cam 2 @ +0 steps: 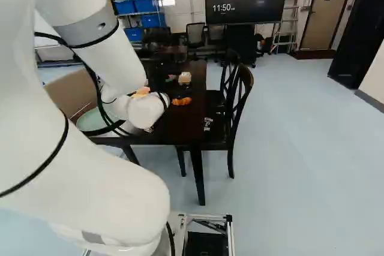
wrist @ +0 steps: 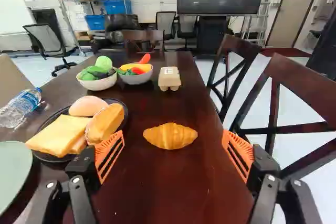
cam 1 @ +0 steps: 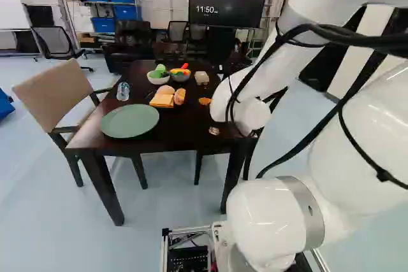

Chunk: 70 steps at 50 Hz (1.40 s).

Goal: Move the croissant to the empty plate

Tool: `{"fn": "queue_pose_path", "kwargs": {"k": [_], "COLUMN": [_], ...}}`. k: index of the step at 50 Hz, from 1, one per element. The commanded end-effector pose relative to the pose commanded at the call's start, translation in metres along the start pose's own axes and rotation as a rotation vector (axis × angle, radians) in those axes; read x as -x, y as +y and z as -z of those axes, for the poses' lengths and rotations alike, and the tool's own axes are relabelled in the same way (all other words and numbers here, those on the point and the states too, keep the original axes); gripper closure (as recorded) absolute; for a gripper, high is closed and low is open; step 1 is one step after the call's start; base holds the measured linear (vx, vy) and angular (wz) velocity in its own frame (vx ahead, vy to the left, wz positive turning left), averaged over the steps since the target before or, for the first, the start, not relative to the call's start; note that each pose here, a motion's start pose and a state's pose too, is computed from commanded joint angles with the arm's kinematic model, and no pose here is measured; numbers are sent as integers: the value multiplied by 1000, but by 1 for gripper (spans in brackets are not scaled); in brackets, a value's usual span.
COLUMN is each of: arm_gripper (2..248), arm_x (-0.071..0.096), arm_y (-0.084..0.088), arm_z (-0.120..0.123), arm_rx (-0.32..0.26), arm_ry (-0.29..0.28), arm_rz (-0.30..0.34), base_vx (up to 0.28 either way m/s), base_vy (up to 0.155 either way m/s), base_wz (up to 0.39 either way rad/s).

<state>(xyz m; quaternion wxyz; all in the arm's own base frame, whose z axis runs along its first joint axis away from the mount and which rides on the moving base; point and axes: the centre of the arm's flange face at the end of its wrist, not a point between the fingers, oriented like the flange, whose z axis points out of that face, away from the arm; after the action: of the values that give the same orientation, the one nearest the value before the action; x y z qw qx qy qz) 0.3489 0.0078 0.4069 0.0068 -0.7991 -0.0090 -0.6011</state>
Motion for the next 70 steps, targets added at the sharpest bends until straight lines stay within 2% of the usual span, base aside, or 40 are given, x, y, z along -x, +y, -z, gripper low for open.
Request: {"fn": "queue_pose_path", "kwargs": {"k": [21, 70], "arm_gripper": [3, 3], "arm_x": [-23, -69], "arm_y": [-2, -1], "arm_z": [-29, -77], "arm_rx": [-6, -2], "arm_ry": [-55, -205], "arm_rz": [2, 1], "base_vx": [0, 0], "base_vy": [0, 0], "base_wz": [0, 0]}}
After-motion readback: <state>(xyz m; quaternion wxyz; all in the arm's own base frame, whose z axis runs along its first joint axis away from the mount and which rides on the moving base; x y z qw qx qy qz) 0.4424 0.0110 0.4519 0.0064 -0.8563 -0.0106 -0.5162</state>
